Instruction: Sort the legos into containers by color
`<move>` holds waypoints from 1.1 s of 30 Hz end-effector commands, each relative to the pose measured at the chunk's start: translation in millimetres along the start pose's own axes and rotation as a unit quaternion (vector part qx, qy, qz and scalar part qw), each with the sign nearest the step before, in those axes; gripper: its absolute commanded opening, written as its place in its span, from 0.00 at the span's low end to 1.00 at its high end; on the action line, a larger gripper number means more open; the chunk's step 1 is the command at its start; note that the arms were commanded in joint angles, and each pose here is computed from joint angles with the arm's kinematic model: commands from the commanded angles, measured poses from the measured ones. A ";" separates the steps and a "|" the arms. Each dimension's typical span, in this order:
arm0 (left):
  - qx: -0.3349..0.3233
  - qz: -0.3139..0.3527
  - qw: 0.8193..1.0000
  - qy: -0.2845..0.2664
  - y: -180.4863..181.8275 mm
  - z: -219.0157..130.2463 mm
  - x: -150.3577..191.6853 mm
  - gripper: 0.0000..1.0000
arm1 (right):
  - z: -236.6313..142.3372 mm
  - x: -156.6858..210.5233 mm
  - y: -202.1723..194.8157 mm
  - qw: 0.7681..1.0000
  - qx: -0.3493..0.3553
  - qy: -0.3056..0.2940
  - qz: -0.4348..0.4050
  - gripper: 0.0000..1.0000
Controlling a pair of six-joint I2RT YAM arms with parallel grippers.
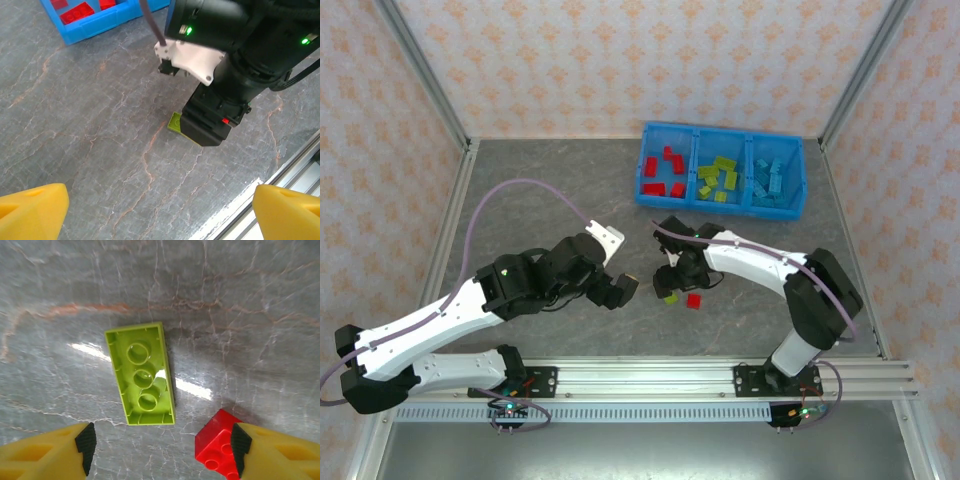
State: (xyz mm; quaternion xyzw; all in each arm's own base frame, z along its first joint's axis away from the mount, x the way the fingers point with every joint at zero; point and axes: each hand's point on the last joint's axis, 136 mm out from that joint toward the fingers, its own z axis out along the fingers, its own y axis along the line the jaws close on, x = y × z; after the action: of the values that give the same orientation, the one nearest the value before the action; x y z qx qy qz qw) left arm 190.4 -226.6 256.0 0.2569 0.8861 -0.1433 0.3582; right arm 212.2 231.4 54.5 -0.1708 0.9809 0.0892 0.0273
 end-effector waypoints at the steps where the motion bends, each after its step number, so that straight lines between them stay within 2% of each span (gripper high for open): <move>1: 0.012 -0.002 1.000 -0.001 -7.7 5.3 -2.2 0.96 | 11.6 -3.2 2.9 1.000 0.010 0.005 -0.015 0.72; 6: 0.022 0.000 1.000 0.015 -10.9 7.8 6.3 0.96 | 22.5 -17.9 10.7 1.000 0.008 0.011 -0.017 0.60; 11: 0.022 -0.008 1.000 0.019 -6.6 4.3 16.8 0.97 | 38.2 -15.4 9.1 0.999 0.029 0.032 -0.019 0.51; 17: 0.019 -0.020 1.000 0.003 -0.3 -2.3 20.6 0.97 | 38.7 -10.2 3.0 0.998 0.042 0.035 -0.015 0.25; 18: 0.021 -0.019 1.000 0.005 -1.0 -2.2 21.6 0.98 | 31.8 -12.9 3.9 0.999 0.041 0.023 -0.014 0.21; 22: 0.046 -0.006 0.999 0.012 -10.5 -1.0 22.3 0.99 | -8.6 -31.0 8.6 0.999 0.025 -0.043 -0.003 0.20; 25: 0.056 -0.003 0.998 -0.001 -15.6 -3.4 12.4 0.99 | -46.6 -57.2 -3.9 0.993 0.013 -0.105 0.048 0.19; 29: 0.067 -0.017 0.996 -0.054 -21.4 -8.9 -15.4 1.00 | -92.2 -106.7 -49.4 0.972 0.006 -0.182 0.146 0.19; 33: 0.083 -0.061 0.990 -0.098 -29.1 -8.2 -40.0 1.00 | -117.6 -151.1 -129.3 0.938 0.041 -0.228 0.256 0.19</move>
State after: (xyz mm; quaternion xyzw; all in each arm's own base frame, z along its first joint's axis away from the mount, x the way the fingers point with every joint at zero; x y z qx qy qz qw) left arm 183.1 -242.8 260.3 0.2473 0.8694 -0.2162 0.3691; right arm 359.7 182.3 157.8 0.0304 0.9692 0.1250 0.2100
